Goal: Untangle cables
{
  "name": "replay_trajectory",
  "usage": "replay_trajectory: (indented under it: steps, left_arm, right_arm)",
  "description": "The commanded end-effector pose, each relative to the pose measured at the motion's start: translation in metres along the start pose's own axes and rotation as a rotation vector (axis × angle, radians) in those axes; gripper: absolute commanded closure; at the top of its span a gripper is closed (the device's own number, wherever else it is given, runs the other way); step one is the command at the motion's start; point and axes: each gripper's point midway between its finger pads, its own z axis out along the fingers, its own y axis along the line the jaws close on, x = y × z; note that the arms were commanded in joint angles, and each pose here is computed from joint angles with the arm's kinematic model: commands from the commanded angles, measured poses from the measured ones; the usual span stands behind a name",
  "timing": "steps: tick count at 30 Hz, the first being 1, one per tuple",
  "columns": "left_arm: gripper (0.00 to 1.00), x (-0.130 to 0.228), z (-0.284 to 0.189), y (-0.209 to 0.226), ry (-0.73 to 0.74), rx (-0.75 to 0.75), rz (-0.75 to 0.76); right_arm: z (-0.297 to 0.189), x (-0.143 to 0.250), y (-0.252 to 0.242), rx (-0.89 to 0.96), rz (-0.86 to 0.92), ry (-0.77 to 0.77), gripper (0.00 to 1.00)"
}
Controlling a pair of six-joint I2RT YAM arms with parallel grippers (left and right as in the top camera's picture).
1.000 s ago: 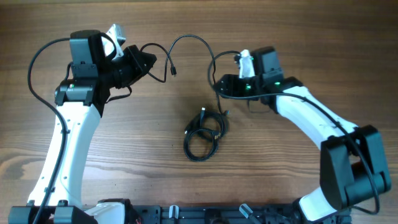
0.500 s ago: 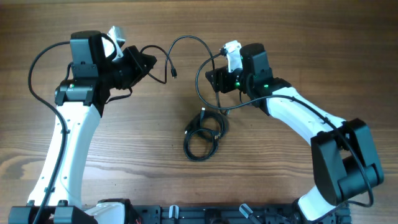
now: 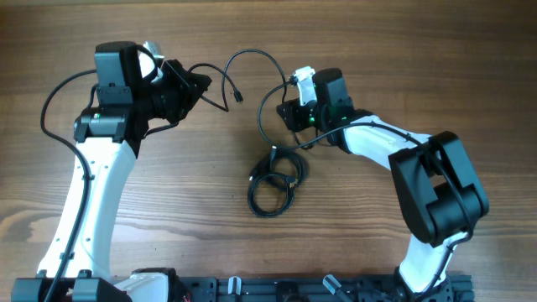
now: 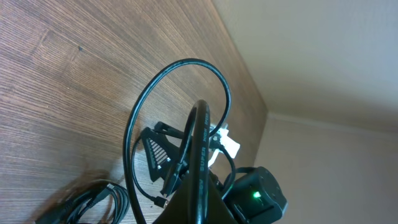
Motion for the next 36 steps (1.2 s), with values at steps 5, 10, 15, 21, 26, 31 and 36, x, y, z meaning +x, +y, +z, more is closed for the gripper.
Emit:
replay_trajectory:
  steps: [5,10,15,21,26,31,36]
  left_arm:
    - [0.96,-0.004,-0.004,-0.006,-0.014,0.014,-0.005]
    - [0.96,-0.004,-0.004,-0.006,-0.014,0.013,-0.005]
    - [0.96,-0.028,-0.008,0.023,-0.162,-0.142,0.033]
    - [0.96,-0.033,-0.014,0.048,-0.208,-0.265,0.020]
    - [0.96,-0.023,-0.017,0.064,-0.180,-0.332,-0.013]
    - [0.96,-0.037,-0.040,0.103,-0.308,-0.555,-0.027]
    - [0.96,-0.046,-0.048,0.110,-0.367,-0.608,-0.019]
  right_arm:
    - [0.011,-0.004,0.006,-0.027,0.050,-0.026,0.78]
    - [0.006,-0.016,0.009,-0.043,0.136,-0.063,0.96]
    - [-0.084,-0.086,-0.004,-0.002,0.194,-0.227,0.95]
    - [-0.165,-0.081,-0.048,0.175,0.303,-0.216,0.95]
    - [-0.170,-0.029,-0.081,0.390,0.657,-0.105,0.96]
    - [-0.174,-0.023,-0.088,0.440,0.744,-0.117,0.96]
    - [-0.171,-0.022,-0.080,0.394,0.749,-0.096,0.96]
